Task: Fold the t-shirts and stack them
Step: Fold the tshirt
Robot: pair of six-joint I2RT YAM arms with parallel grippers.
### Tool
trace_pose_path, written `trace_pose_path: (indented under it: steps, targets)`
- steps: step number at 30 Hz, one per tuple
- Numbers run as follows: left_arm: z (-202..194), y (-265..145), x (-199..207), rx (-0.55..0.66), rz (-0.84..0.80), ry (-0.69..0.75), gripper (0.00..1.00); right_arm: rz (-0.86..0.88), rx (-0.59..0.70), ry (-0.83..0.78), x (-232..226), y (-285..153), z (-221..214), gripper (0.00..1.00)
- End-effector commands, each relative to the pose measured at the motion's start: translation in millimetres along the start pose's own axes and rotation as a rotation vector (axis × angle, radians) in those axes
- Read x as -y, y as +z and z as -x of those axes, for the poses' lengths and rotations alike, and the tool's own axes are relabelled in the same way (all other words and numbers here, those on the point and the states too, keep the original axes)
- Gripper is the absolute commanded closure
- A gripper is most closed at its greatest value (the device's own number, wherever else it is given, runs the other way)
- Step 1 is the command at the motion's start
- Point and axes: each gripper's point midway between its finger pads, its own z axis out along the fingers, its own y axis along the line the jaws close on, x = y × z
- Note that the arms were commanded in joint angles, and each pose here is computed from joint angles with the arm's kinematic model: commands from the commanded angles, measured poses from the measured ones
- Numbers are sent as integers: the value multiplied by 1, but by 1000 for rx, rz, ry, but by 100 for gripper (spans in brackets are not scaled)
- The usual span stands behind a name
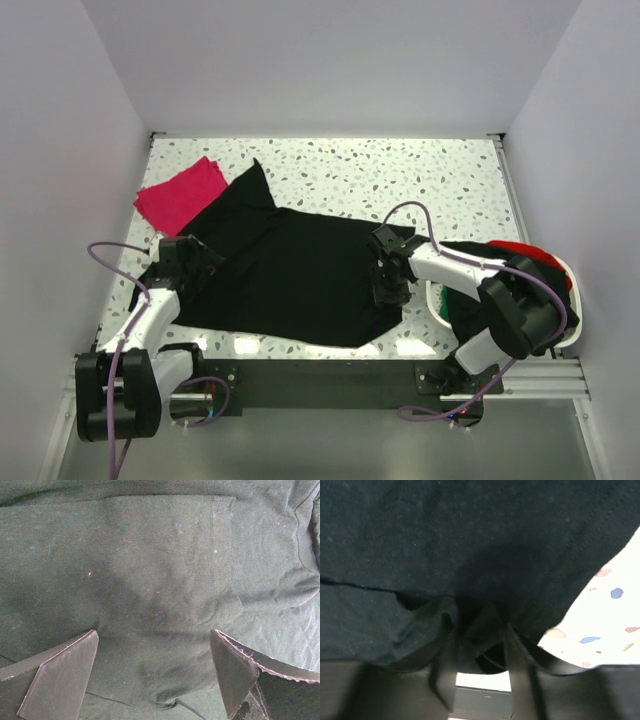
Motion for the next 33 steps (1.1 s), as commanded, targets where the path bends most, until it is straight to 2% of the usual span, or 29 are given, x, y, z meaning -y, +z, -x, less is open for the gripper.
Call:
trace_pose_path:
  steps: [1, 3, 4, 7, 13, 17, 19, 21, 33]
  targets:
    - [-24, 2, -41, -84, 144, 42, 0, 52, 36, -13, -12, 4, 14, 62]
    - [-25, 1, -43, -84, 148, 46, 0, 47, 37, -23, -11, 4, 16, 70]
    - [-26, 1, -43, -86, 149, 47, 0, 41, 36, -31, -12, -1, 18, 77]
    - [-26, 1, -44, -86, 149, 49, 0, 18, 46, -49, -10, -14, 25, 84]
    - [-28, 2, -45, -91, 149, 46, 0, -13, 45, -108, -10, -39, 37, 81]
    - [-27, 2, -43, -89, 145, 45, 0, 5, 36, -121, -15, -37, 40, 81]
    - [-27, 2, -43, -89, 145, 47, 0, 21, 36, -118, -19, -33, 41, 93]
    - [-27, 2, -44, -91, 146, 51, 0, 34, 56, -101, -23, -28, 47, 100]
    - [-36, 3, -50, -116, 150, 66, 0, 218, 86, -102, -79, -35, 86, 98]
